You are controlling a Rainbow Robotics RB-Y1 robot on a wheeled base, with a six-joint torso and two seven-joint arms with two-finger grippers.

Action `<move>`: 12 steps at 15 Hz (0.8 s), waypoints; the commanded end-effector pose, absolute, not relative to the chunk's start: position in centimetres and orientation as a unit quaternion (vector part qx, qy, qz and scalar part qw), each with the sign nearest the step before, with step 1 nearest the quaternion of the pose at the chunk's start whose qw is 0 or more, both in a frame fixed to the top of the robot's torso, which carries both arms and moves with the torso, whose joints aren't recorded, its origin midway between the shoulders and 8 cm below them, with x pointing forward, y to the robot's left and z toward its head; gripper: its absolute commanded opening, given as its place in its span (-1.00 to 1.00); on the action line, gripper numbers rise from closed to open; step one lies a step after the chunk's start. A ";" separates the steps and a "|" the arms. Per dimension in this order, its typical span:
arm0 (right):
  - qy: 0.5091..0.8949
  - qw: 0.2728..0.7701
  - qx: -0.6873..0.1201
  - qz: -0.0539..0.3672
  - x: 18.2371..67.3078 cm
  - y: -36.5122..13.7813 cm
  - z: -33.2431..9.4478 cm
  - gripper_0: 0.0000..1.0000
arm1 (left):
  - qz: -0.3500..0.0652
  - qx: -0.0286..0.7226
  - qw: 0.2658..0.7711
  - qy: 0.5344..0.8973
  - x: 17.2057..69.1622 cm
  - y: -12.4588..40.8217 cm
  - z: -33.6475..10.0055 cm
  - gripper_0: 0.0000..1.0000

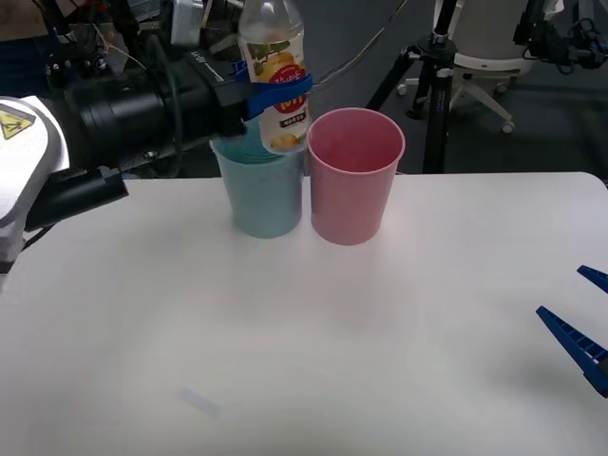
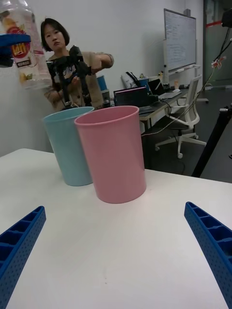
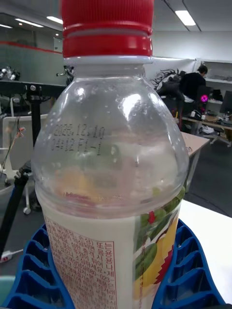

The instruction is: Grasp the object on the table and drop it into the matching bin: aluminum can to the light blue bin, PET bottle to the pink bin.

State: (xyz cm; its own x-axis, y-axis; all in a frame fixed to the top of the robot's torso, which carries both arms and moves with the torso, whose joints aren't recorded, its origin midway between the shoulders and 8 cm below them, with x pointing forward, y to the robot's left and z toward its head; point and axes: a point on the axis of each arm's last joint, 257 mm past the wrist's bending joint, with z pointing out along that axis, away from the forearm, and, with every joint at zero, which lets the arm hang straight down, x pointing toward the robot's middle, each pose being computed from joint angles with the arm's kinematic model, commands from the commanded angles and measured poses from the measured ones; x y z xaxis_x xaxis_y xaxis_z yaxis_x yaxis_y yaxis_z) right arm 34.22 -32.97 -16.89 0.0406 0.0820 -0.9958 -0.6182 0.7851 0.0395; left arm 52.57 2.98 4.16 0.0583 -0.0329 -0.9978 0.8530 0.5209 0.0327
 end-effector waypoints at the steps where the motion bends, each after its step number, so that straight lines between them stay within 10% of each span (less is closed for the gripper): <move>1: 0.645 0.691 -0.208 0.253 34.2 -33.0 -16.9 1.00 | -0.341 0.332 0.642 0.601 55.3 1.3 4.3 -1.00; 12: 0.645 0.691 -0.208 0.253 34.2 -33.0 -16.9 1.00 | -0.309 0.303 0.640 0.635 60.9 -5.5 1.2 -1.00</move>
State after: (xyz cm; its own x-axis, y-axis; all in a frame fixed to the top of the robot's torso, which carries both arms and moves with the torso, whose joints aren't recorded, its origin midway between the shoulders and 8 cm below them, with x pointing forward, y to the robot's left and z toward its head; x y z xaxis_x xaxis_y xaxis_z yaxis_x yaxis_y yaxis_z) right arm 34.23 -32.97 -16.89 0.0407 0.0820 -0.9958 -0.6182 0.7850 0.0394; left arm 60.74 -5.05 1.54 0.0011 -0.0122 -0.9999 0.7853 0.6191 -0.0067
